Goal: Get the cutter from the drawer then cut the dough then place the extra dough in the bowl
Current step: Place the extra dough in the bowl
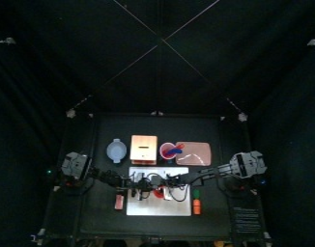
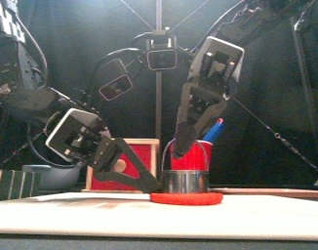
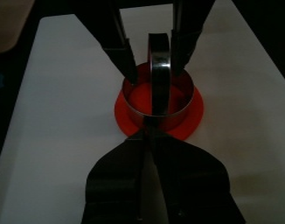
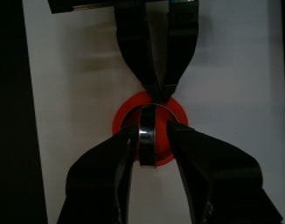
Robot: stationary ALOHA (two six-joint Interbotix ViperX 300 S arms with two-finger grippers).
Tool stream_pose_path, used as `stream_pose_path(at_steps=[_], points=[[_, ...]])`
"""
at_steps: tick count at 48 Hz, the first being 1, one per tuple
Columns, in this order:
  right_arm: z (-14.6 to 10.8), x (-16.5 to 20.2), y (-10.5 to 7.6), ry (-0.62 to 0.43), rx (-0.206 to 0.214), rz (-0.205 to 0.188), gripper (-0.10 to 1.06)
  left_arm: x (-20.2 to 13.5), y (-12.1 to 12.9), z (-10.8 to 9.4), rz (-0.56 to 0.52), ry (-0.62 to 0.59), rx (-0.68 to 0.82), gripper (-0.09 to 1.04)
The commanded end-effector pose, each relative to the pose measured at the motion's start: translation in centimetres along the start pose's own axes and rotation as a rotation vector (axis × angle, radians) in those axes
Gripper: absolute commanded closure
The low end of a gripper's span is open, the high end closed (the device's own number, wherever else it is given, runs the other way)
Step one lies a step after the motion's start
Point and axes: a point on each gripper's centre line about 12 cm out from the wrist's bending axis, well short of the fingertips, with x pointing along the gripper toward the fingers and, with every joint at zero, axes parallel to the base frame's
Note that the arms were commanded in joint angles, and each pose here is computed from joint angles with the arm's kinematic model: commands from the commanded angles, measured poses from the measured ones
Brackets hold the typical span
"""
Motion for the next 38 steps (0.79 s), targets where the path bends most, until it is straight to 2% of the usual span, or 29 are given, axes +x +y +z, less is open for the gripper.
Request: stream_pose_path(at_steps=[1, 12, 30, 38], points=[[1.3, -1.0, 0.3, -0.047, -0.007, 0.009, 0.39, 0.1, 0.0, 0.7, 0.001, -0.021, -0.002, 0.39], [1.5, -1.5, 0.6, -0.060, -0.015, 0.014, 0.55, 0.1, 0.1, 0.5, 0.006, -0.012, -0.008, 0.39], [3.2, -5.8, 0.7, -0.144, -0.017, 0.024, 0.55, 0.2, 0.0, 0.2, 0.006, 0.004, -0.011, 0.39], [3.1, -8.3, 0.2, -0.172, -0.035, 0.009, 0.55, 0.3, 0.0, 0.1, 0.005, 0.014, -0.012, 0.39]])
